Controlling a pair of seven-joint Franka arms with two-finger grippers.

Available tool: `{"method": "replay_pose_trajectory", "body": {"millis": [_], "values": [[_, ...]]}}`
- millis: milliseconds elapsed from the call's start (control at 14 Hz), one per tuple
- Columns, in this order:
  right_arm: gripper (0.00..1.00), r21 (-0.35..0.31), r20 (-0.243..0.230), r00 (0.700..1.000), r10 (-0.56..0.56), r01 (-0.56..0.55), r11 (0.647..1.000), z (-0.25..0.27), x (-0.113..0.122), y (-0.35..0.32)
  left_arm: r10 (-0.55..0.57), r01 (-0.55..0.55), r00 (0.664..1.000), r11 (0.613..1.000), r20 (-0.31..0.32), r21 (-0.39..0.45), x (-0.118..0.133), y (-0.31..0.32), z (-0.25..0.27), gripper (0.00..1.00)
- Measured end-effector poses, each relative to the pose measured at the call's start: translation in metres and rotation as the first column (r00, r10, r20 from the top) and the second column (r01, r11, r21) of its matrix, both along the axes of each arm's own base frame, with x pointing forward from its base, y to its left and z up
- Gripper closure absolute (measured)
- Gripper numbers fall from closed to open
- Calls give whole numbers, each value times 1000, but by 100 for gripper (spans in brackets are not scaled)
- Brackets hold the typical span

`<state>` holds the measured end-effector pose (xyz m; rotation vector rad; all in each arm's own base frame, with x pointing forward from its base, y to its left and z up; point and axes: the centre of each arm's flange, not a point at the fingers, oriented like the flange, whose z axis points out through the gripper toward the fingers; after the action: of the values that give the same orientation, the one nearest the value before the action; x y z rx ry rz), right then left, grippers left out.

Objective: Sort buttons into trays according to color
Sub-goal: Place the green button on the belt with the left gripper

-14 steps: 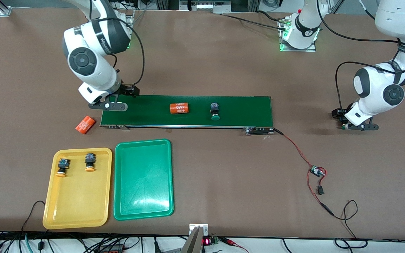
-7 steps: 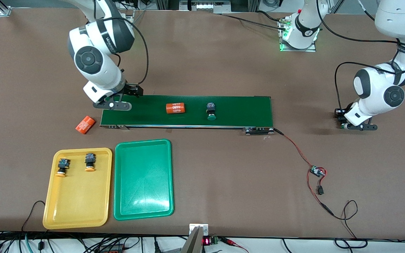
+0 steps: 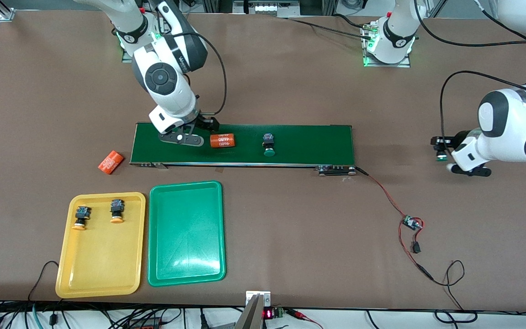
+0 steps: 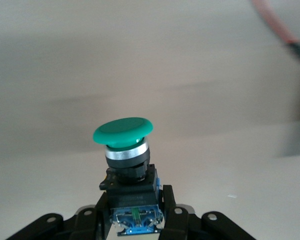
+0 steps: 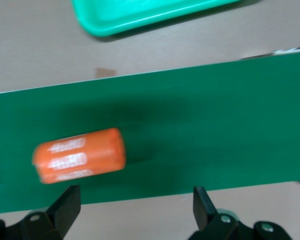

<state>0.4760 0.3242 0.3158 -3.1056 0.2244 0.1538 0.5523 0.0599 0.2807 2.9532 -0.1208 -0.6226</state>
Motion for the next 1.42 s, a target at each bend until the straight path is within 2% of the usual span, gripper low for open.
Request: {"method": "replay_pose_trajectory", "body": {"millis": [142, 356, 712, 997, 1282, 1353, 1424], "values": [[0, 14, 9, 1000, 10, -10, 1000, 2, -4, 11, -22, 22, 1000, 1000, -1, -16, 8, -51, 6, 58], [0, 21, 21, 999, 32, -32, 999, 1, -9, 23, -5, 5, 1000, 1000, -3, 7, 7, -145, 13, 58], [0, 30, 43, 998, 41, -43, 999, -7, -9, 30, -4, 5, 996, 1000, 89, -5, -9, -277, 11, 58], [0, 36, 57, 998, 42, -44, 998, -13, -7, 33, 62, -59, 991, 998, 116, -27, -29, -347, -11, 58], [0, 38, 61, 997, 46, -49, 998, -15, -8, 36, 69, -64, 989, 997, 128, -46, -45, -371, -29, 57], [0, 39, 62, 997, 48, -50, 998, -15, -9, 37, 68, -62, 990, 997, 126, -46, -47, -371, -31, 55], [0, 40, 64, 997, 50, -53, 998, -16, -9, 38, 66, -60, 990, 997, 125, -46, -47, -372, -30, 47]]}}
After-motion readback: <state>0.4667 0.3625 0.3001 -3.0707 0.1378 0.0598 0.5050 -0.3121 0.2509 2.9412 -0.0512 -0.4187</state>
